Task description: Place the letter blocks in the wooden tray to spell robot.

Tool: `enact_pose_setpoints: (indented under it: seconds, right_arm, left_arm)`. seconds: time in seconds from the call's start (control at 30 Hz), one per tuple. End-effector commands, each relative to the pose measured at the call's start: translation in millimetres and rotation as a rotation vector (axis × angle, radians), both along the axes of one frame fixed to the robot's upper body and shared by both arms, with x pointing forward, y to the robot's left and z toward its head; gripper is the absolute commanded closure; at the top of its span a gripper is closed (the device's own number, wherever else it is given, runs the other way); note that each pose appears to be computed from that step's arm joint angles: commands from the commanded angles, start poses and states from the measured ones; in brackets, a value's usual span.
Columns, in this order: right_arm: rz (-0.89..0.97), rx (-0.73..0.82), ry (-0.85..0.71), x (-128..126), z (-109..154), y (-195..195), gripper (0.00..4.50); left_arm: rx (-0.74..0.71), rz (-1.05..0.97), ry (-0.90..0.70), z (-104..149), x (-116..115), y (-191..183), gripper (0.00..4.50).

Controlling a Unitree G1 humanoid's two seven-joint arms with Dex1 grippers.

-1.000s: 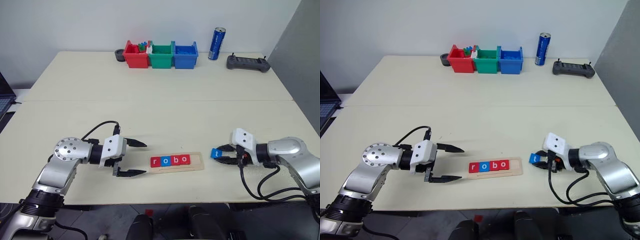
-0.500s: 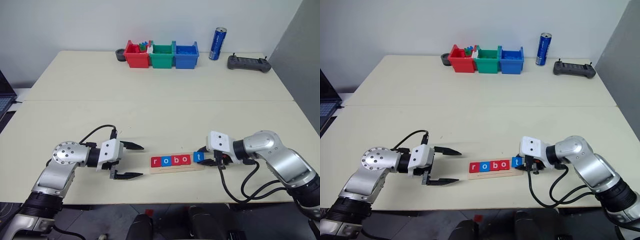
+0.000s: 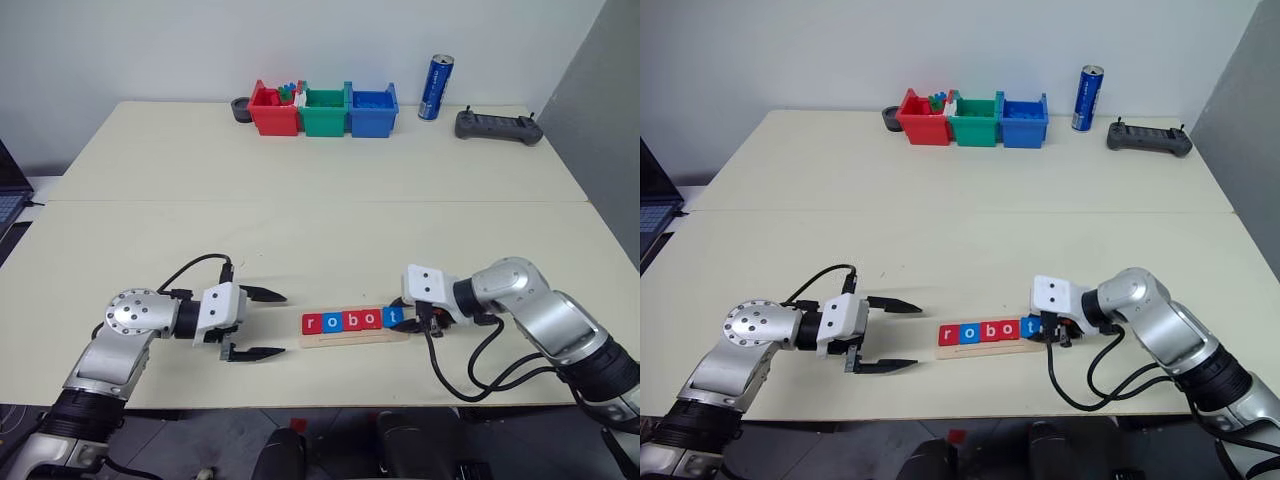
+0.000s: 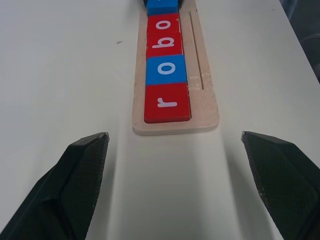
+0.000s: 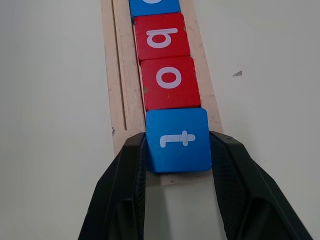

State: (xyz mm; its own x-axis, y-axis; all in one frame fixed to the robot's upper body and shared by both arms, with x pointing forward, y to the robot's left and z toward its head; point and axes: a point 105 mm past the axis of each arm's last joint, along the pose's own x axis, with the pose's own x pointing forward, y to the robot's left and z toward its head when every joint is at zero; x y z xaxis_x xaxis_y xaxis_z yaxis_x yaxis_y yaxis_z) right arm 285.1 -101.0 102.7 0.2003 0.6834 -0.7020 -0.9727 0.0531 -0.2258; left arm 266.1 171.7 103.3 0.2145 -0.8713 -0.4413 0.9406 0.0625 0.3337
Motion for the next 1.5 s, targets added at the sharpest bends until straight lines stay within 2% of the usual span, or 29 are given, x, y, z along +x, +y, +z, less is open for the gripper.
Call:
enact_pose_setpoints:
  seconds: [0.03, 0.17, 0.43, 0.47, 0.57, 0.67, 0.73, 0.8, 1.1, 1.13, 1.5]
  right_arm:
    - [0.034, 0.000, -0.041, 1.3, 9.8, 4.1, 3.05]
    - [0.043, 0.004, -0.042, 1.3, 11.3, 6.2, 3.05]
    - [0.030, 0.033, -0.056, 5.2, 20.0, 8.9, 0.27]
    - [0.021, 0.046, -0.058, 6.0, 23.8, 9.3, 0.03]
    - [0.004, 0.082, -0.065, 5.0, 37.5, 8.1, 0.03]
    - [-0.011, 0.074, -0.066, 0.1, 40.3, 0.9, 0.03]
    - [-0.019, 0.050, -0.059, -5.0, 36.1, -5.7, 0.38]
    - [-0.031, 0.039, -0.046, -10.3, 31.9, -10.0, 0.92]
    - [-0.091, 0.013, -0.043, -11.2, 17.0, -15.2, 4.26]
    - [-0.107, 0.009, -0.050, -8.6, 15.2, -15.1, 4.47]
    - [-0.069, -0.034, -0.050, -9.3, 5.7, -11.6, 4.47]
  left_arm:
    - [-0.008, 0.002, -0.038, 10.0, 0.2, -0.5, 0.00]
    - [-0.008, 0.007, -0.039, 10.2, 1.1, 0.1, 0.00]
    - [-0.011, 0.008, -0.040, 8.2, 1.1, -0.2, 0.00]
    - [-0.012, 0.008, -0.040, 8.1, 1.1, -0.5, 0.00]
    - [-0.012, 0.008, -0.041, 7.6, 0.9, -1.0, 0.00]
    - [-0.014, 0.009, -0.040, 7.2, 1.2, -2.0, 0.00]
    - [-0.014, 0.009, -0.040, 6.8, 1.3, -2.3, 0.00]
    - [-0.013, 0.009, -0.040, 6.7, 1.5, -2.6, 0.00]
    - [-0.021, 0.004, -0.049, 11.1, 5.3, -6.6, 0.00]
    - [-0.022, 0.004, -0.050, 11.5, 5.7, -6.9, 0.00]
    - [-0.022, 0.004, -0.056, 15.7, 6.9, -9.7, 0.00]
